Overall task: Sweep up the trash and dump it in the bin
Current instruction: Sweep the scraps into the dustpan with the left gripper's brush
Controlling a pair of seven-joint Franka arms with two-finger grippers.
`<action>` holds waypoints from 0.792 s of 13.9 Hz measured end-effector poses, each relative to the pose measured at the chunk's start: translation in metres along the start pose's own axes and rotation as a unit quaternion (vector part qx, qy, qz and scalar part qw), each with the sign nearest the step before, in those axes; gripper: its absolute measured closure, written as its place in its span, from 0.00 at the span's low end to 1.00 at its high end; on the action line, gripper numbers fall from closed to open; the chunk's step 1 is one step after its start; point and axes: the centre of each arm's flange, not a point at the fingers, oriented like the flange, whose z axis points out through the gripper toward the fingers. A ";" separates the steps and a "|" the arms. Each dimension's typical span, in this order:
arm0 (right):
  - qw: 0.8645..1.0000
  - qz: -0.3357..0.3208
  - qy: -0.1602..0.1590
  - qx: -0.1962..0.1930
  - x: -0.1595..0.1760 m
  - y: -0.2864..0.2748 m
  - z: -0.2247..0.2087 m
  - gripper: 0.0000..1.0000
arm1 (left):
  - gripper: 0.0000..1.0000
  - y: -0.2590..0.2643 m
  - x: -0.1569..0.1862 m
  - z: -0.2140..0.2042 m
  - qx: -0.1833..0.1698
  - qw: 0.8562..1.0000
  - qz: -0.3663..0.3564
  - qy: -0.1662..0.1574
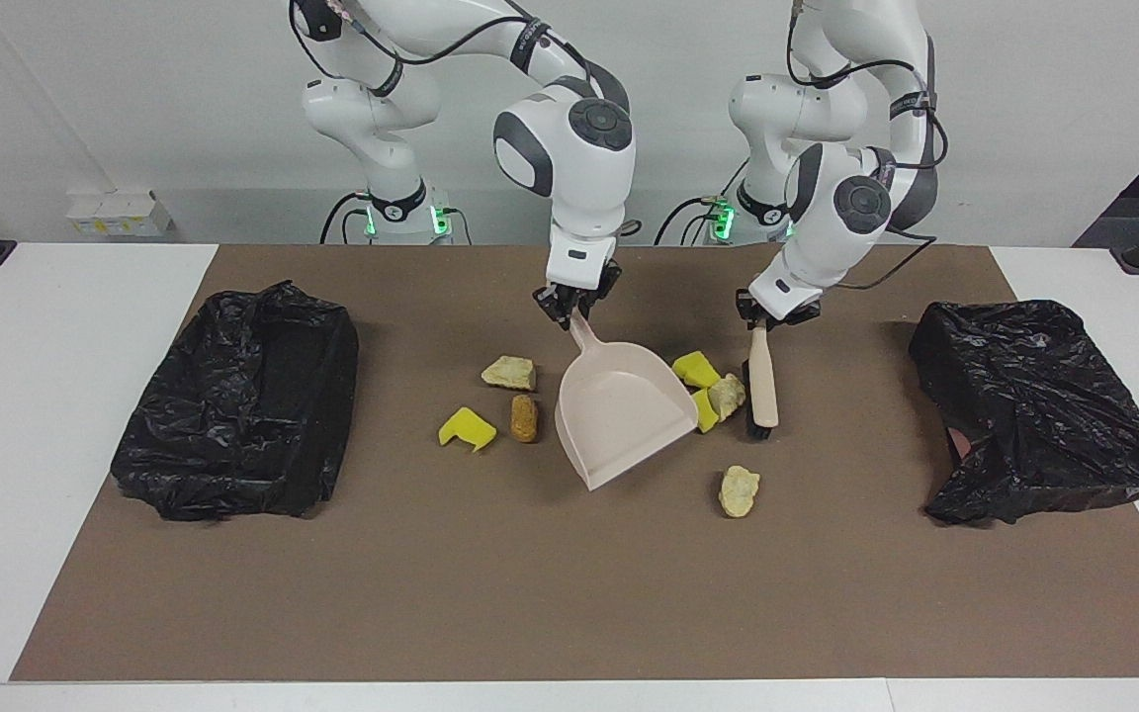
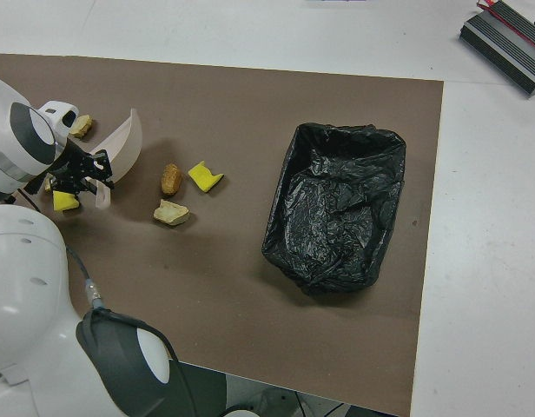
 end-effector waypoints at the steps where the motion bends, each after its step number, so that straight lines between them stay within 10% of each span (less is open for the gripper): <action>1: 0.998 -0.058 -0.012 -0.004 -0.011 0.004 0.009 0.68 | 0.74 -0.009 0.010 -0.011 -0.003 1.000 -0.010 0.013; 5: 0.973 -0.221 0.017 0.065 -0.031 0.030 0.046 0.68 | 0.74 -0.031 0.061 -0.026 0.012 0.998 -0.017 0.052; 11: 0.969 -0.236 0.029 0.073 -0.034 0.002 0.078 0.68 | 0.74 -0.031 0.122 -0.009 0.047 0.985 0.158 0.059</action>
